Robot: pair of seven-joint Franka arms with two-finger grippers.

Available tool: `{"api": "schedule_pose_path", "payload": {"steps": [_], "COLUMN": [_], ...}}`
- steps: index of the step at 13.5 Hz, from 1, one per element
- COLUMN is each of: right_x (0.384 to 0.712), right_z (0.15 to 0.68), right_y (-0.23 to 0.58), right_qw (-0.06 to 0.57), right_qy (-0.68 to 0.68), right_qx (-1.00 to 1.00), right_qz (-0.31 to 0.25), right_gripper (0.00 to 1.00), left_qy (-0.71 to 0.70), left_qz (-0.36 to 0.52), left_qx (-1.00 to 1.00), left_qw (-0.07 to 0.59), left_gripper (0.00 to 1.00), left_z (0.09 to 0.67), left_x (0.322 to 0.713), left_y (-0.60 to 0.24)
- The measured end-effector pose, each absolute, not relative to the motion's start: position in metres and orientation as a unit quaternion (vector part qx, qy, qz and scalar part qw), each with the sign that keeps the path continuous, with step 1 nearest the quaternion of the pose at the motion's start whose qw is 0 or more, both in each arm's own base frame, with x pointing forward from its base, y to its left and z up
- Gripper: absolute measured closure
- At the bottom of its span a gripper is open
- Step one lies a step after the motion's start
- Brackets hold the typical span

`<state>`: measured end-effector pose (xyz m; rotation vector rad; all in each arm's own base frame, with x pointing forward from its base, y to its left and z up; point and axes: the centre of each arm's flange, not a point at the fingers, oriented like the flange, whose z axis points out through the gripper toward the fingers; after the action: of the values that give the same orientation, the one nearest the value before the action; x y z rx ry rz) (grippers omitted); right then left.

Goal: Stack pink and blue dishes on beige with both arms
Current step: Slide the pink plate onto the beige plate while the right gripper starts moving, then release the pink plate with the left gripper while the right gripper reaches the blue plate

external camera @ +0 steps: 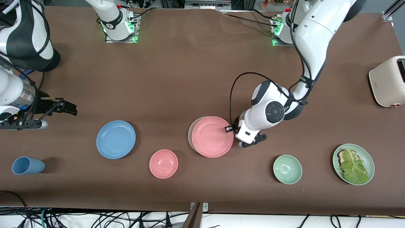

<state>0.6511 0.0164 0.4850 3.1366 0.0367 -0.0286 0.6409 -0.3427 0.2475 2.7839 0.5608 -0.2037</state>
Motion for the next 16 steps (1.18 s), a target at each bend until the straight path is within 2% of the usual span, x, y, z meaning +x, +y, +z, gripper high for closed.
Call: {"api": "schedule_pose_path", "payload": {"steps": [3,5,12,13,16], "right_x": [0.658,0.665,0.679,0.68,0.687], "right_z": [0.46,0.438,0.377,0.364,0.319], "right_y": [0.02,0.025,0.04,0.04,0.036], "right_qw": [0.0,-0.002,0.018,0.019,0.017], "right_qy": [0.015,0.019,0.042,0.043,0.042], "right_qx": [1.0,0.999,0.998,0.998,0.998], "right_qz": [-0.021,-0.028,-0.044,-0.049,-0.051], "right_gripper": [0.0,0.0,0.0,0.0,0.0], "left_qy": [0.196,0.201,0.222,0.22,0.204], "left_qz": [-0.064,-0.058,-0.044,-0.045,-0.062], "left_qx": [0.967,0.967,0.965,0.965,0.97], "left_qw": [0.149,0.148,0.134,0.131,0.118], "left_gripper": [0.92,0.76,0.06,0.0,0.0], "left_z": [0.241,0.242,0.255,0.258,0.269], "left_x": [0.637,0.642,0.668,0.673,0.686], "left_y": [-0.356,-0.35,-0.305,-0.29,-0.237]}}
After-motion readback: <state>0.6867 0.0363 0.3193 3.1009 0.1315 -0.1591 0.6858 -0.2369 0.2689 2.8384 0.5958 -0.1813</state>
